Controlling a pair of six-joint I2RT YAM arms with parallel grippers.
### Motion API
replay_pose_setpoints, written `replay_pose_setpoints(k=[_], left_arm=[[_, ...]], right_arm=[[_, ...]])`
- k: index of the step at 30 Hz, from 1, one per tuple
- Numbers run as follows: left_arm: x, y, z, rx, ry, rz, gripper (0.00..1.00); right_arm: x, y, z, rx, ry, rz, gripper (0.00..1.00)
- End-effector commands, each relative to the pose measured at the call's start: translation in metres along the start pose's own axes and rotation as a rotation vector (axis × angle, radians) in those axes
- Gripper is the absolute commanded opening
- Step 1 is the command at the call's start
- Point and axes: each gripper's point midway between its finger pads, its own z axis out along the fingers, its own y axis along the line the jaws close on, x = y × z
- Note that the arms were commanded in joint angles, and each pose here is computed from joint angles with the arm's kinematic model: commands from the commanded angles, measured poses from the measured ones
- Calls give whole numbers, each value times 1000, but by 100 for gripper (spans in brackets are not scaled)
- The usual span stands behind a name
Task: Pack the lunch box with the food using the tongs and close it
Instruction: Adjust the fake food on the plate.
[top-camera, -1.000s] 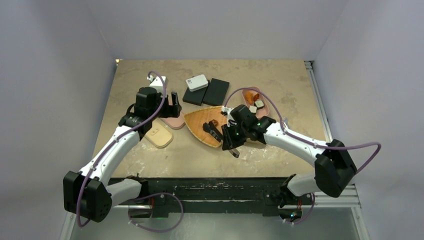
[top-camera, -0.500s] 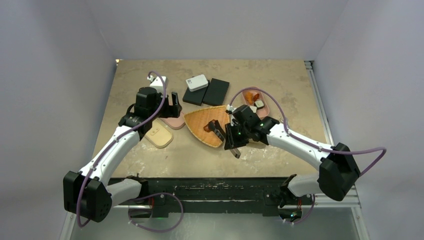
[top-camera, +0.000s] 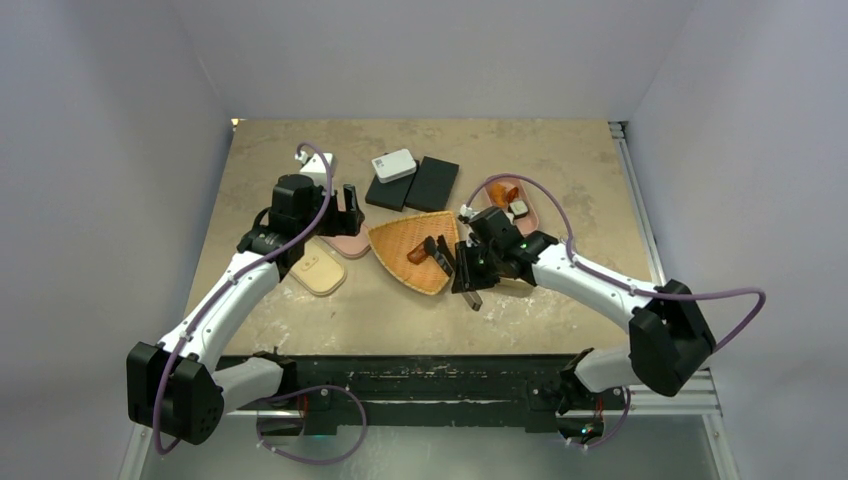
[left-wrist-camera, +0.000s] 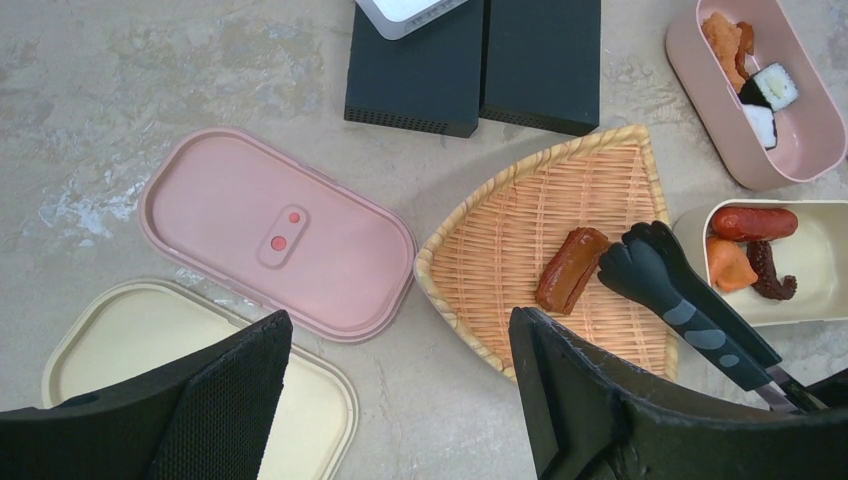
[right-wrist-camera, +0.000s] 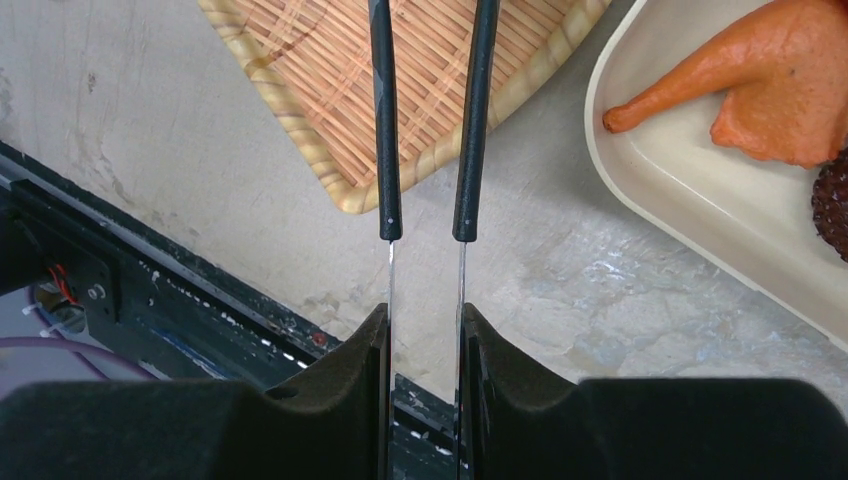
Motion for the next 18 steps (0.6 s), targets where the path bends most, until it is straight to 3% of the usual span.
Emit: replay_pose_setpoints(k=[1, 18], left_arm=[[-6, -1, 0, 11, -24, -7, 79], [-6, 1, 0, -1, -24, -4, 79]], right_arm=[[-11, 3, 8, -22, -32, 1, 30], [-50, 17, 32, -62, -84, -79, 28]])
